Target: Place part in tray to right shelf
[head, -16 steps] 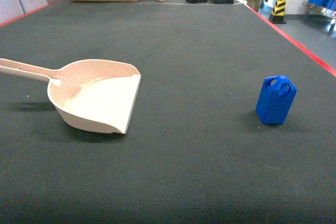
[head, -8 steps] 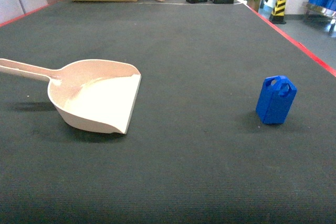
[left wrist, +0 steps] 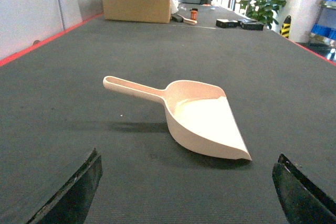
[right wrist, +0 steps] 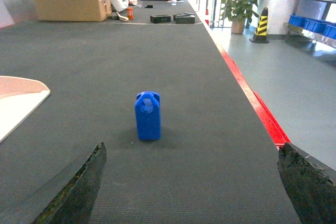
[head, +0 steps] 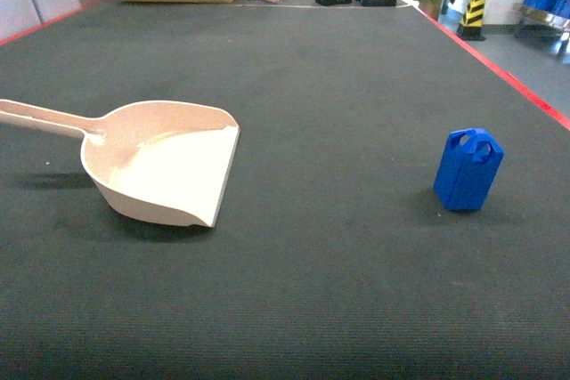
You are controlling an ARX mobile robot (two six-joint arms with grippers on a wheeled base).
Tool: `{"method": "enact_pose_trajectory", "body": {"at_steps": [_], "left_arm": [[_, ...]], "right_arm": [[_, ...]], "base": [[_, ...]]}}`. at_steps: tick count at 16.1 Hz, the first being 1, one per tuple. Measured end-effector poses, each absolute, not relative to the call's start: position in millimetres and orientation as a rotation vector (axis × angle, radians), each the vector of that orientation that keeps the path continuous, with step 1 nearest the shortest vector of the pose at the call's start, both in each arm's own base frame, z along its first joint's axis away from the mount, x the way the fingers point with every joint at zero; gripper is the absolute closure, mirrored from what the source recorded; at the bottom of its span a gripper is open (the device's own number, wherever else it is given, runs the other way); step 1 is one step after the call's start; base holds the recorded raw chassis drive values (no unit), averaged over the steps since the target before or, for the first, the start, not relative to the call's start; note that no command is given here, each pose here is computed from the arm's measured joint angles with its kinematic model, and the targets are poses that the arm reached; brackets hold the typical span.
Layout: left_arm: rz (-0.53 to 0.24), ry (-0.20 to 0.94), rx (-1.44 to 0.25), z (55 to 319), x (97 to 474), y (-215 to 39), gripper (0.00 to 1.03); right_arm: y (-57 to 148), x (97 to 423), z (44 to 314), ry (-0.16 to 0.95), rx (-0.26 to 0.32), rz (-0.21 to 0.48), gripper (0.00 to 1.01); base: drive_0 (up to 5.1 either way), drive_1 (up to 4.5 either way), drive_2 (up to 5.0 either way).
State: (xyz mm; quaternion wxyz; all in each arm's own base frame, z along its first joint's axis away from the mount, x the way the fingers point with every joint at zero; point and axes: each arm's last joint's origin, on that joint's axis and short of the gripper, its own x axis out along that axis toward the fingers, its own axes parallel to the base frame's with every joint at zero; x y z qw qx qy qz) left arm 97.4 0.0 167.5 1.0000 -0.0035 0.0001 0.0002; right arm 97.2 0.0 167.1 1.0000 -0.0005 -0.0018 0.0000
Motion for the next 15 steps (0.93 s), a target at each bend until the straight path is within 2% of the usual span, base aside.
{"method": "enact_pose_trajectory", "body": {"at_steps": [15], "left_arm": [[0.000,0.000,-0.007,167.5,97.4,0.0,0.05]], "right_arm": [[0.0,97.2,167.1,-0.004,-0.001,0.000,0.03]], "base": [[0.0,0.00,0.0]]}}
